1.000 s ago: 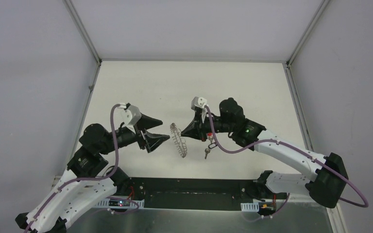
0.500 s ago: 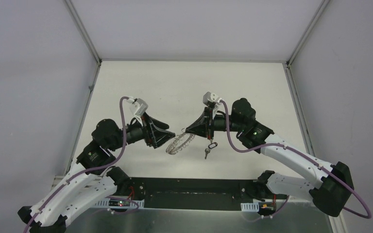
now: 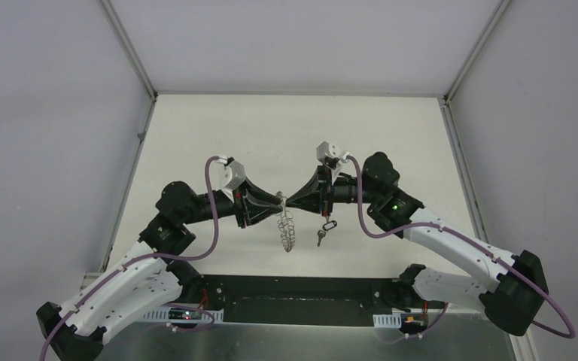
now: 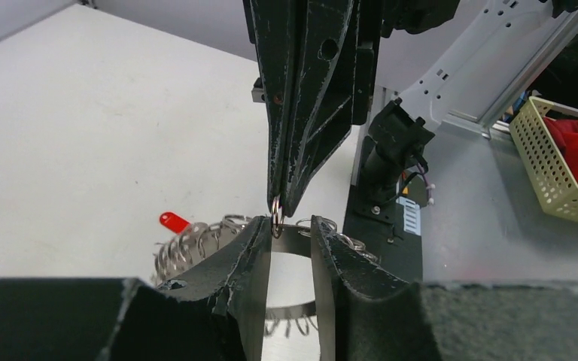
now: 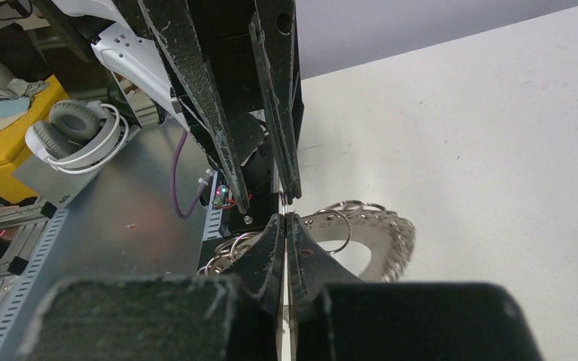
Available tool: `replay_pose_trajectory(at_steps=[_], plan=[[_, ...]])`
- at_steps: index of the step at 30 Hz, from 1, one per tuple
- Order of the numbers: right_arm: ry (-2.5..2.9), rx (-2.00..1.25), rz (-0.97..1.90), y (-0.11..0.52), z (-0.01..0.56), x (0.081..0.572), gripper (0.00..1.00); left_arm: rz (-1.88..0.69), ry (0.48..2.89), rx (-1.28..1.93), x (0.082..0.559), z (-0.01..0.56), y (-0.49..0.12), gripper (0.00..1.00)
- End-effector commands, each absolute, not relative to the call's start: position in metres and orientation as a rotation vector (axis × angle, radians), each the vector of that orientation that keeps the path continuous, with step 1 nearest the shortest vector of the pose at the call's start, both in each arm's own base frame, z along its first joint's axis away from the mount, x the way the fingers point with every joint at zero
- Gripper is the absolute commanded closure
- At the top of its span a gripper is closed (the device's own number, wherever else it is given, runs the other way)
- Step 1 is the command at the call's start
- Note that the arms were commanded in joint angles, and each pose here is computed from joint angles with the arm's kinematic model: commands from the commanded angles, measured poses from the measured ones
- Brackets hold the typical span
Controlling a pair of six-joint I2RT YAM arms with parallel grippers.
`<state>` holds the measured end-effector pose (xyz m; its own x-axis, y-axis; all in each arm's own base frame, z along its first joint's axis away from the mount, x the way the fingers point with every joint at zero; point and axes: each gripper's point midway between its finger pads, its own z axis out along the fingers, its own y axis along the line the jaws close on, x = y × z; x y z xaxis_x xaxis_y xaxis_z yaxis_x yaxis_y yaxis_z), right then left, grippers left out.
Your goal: Put the keys on the keyring
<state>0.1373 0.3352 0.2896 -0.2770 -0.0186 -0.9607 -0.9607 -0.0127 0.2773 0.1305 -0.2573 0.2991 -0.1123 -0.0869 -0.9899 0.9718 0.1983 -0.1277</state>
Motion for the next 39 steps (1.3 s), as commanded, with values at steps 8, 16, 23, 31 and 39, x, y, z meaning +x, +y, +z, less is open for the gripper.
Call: replay_pose_trajectory(at_steps=[8, 16, 23, 31, 39], plan=[[1.267, -1.099, 1.441, 0.333, 0.323, 0.129, 1.00, -1.140, 1.167, 1.001, 0.127, 0.316, -0.260, 0.83], [1.259, -1.097, 1.443, 0.333, 0.325, 0.129, 1.00, -1.162, 1.160, 1.041, 0.123, 0.314, -0.264, 0.89], [1.249, -1.096, 1.445, 0.333, 0.327, 0.129, 1.00, -1.165, 1.189, 1.044, 0.123, 0.306, -0.263, 0.83], [1.242, -1.095, 1.450, 0.334, 0.329, 0.129, 1.00, -1.158, 1.204, 1.043, 0.124, 0.302, -0.262, 0.83], [1.238, -1.100, 1.461, 0.335, 0.328, 0.128, 1.00, -1.153, 1.204, 1.040, 0.125, 0.305, -0.262, 0.97]])
